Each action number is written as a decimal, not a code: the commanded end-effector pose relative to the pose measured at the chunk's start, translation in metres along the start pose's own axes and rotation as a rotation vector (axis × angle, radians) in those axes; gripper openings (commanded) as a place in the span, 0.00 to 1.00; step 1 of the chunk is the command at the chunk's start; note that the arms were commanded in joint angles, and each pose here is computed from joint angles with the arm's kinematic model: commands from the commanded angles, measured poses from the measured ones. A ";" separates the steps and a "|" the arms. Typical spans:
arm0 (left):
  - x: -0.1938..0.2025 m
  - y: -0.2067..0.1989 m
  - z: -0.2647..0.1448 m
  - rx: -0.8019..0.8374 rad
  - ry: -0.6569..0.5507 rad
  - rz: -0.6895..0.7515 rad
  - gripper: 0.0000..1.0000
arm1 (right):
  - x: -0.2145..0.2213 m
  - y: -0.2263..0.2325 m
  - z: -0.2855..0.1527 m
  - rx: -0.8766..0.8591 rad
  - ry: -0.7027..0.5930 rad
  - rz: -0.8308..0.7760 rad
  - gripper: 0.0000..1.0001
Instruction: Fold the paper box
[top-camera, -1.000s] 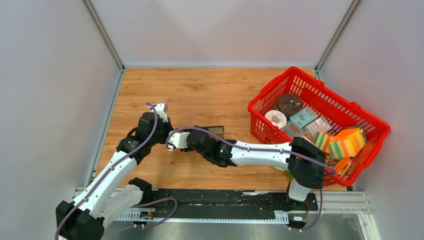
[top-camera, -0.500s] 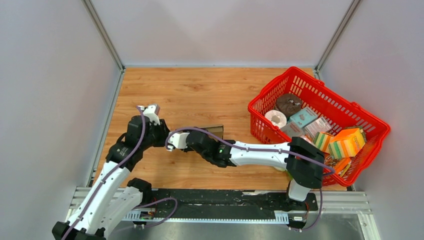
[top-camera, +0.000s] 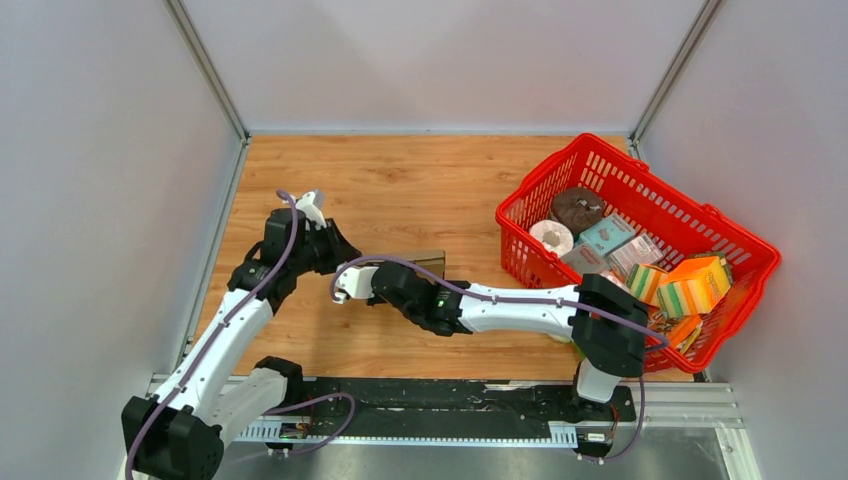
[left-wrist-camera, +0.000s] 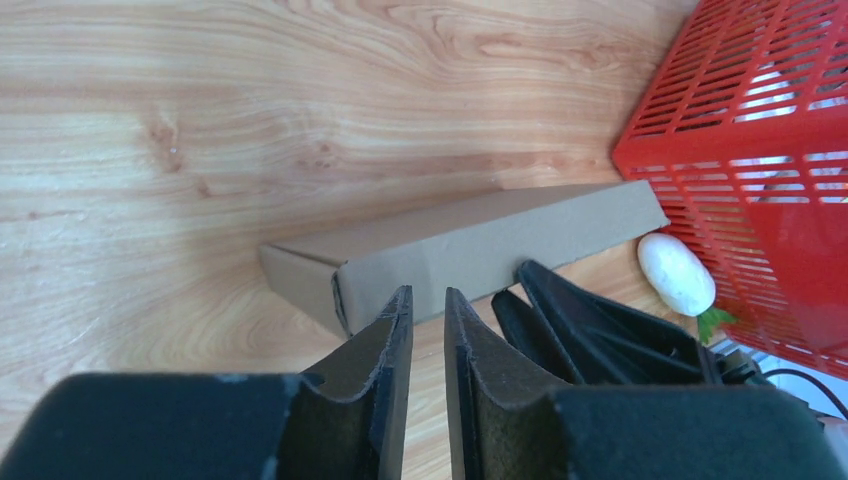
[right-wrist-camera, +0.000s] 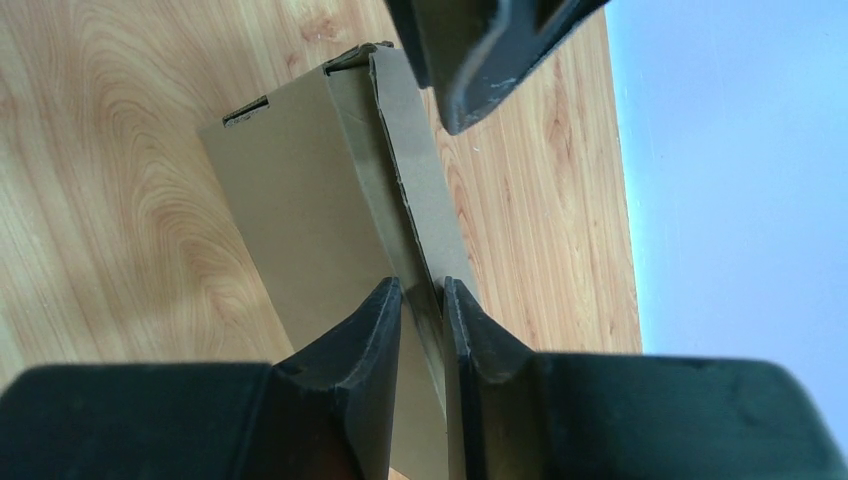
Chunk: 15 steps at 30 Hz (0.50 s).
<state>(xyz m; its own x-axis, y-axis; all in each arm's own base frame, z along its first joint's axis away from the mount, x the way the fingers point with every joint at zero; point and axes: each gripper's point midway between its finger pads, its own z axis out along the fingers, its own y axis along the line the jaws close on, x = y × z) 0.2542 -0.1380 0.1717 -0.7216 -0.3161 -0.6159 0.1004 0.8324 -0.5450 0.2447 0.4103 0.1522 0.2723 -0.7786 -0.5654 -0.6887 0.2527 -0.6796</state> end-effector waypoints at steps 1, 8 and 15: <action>-0.022 -0.017 0.004 0.074 -0.072 -0.010 0.25 | -0.001 0.014 0.003 -0.036 -0.007 0.026 0.23; 0.002 0.002 0.010 0.028 -0.027 -0.025 0.19 | -0.004 0.012 0.002 -0.029 -0.014 0.043 0.25; 0.035 0.030 0.016 -0.046 0.026 -0.049 0.16 | 0.000 0.013 0.001 -0.025 -0.007 0.097 0.25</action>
<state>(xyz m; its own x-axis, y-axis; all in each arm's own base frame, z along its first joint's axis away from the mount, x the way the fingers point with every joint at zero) 0.2549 -0.1416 0.1506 -0.7157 -0.3458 -0.6067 0.0960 0.8118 -0.5760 0.2419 0.4112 0.1493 0.2540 -0.7709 -0.5841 -0.7028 0.2677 -0.6590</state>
